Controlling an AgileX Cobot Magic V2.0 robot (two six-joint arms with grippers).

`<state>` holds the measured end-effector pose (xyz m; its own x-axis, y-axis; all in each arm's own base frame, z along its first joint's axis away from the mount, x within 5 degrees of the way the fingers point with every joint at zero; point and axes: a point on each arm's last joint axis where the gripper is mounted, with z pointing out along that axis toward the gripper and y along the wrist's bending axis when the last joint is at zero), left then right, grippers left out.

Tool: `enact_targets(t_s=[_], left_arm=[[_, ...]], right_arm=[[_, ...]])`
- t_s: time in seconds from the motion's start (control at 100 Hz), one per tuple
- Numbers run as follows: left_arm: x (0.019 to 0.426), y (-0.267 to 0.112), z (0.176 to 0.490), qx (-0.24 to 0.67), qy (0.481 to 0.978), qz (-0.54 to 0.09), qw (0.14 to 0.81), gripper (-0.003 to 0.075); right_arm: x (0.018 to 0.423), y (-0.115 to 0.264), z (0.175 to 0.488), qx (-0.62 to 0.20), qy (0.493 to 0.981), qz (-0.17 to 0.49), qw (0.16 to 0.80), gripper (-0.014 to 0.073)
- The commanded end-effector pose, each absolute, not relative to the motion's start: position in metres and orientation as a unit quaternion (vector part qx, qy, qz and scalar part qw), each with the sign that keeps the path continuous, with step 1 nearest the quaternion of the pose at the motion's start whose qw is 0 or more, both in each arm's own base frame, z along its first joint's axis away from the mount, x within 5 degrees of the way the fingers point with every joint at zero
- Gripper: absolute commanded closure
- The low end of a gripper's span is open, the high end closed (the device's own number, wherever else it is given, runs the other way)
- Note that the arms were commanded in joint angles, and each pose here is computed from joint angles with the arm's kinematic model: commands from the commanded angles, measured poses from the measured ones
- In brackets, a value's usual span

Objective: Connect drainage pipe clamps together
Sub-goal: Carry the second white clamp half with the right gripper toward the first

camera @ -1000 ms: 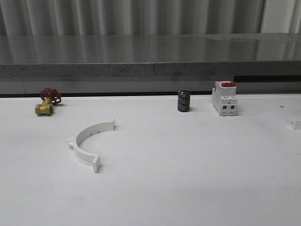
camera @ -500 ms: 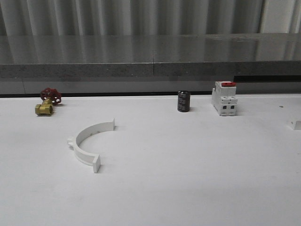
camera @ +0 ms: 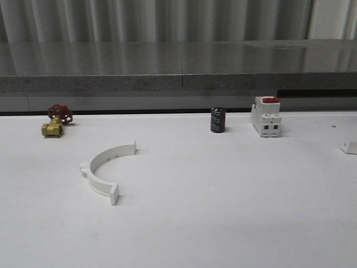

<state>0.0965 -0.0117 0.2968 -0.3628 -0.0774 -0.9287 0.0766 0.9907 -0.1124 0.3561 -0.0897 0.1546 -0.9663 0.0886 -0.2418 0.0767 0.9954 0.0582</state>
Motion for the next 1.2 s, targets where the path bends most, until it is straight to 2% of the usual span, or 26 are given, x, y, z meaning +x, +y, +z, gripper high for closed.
enact_targets(t_s=[0.0,0.17,0.38,0.57,0.71,0.92,1.19], left_arm=[[0.098,-0.012,0.311,-0.001,0.795,-0.071,0.603,0.0741],[0.098,-0.012,0.311,-0.001,0.795,-0.071,0.603,0.0741],[0.098,-0.012,0.311,-0.001,0.795,-0.071,0.603,0.0741],[0.098,-0.012,0.311,-0.001,0.795,-0.071,0.603,0.0741],[0.098,-0.012,0.311,-0.001,0.795,-0.071,0.603,0.0741],[0.098,-0.012,0.311,-0.001,0.795,-0.071,0.603,0.0741],[0.098,-0.012,0.311,-0.001,0.795,-0.071,0.603,0.0741]], right_arm=[[0.358,-0.088,0.175,0.05,0.989,0.04,0.136,0.066],[0.362,-0.055,0.198,0.038,0.987,0.077,0.132,0.0658],[0.358,0.035,0.235,0.013,0.98,0.086,0.177,0.0627],[0.348,0.126,0.236,0.003,0.982,0.057,0.182,0.0627],[0.346,0.176,0.232,-0.002,0.981,0.036,0.193,0.0627],[0.355,0.22,0.222,-0.001,0.979,0.041,0.201,0.0627],[0.37,0.252,0.219,-0.006,0.976,0.053,0.21,0.0627]])
